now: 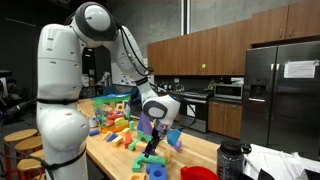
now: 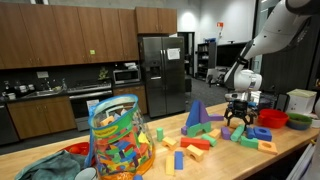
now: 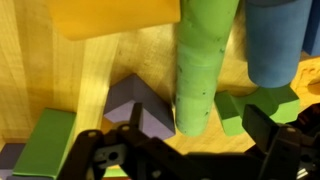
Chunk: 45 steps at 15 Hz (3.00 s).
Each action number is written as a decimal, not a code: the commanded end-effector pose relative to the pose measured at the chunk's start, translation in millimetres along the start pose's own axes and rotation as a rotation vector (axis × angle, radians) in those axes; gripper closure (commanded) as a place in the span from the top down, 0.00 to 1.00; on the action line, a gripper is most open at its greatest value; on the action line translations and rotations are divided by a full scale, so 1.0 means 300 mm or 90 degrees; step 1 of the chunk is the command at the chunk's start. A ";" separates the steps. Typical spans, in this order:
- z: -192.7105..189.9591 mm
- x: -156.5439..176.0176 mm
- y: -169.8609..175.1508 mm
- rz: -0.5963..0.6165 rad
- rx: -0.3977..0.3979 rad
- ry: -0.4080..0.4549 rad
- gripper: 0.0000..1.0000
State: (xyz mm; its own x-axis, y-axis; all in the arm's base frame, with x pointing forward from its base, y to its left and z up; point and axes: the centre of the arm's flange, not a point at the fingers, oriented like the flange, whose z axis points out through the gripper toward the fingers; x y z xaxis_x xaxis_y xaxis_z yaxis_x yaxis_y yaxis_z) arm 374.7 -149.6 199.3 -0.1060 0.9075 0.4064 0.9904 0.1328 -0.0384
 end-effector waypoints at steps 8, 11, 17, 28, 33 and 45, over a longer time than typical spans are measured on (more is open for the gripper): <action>0.059 -0.071 -0.013 0.021 0.007 0.026 1.00; 0.070 -0.113 -0.029 0.040 0.005 0.046 1.00; 0.015 -0.170 0.002 0.058 -0.007 0.062 1.00; -0.003 -0.183 0.006 0.059 -0.012 0.074 1.00; -0.006 -0.234 -0.003 0.068 -0.013 0.093 1.00; 0.021 -0.262 0.055 0.053 0.004 0.157 1.00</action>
State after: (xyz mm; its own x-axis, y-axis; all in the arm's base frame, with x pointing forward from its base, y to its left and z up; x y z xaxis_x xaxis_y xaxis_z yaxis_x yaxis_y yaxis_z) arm 396.6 -207.8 167.4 -0.0027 0.8069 0.5907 0.9929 0.0725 -0.0945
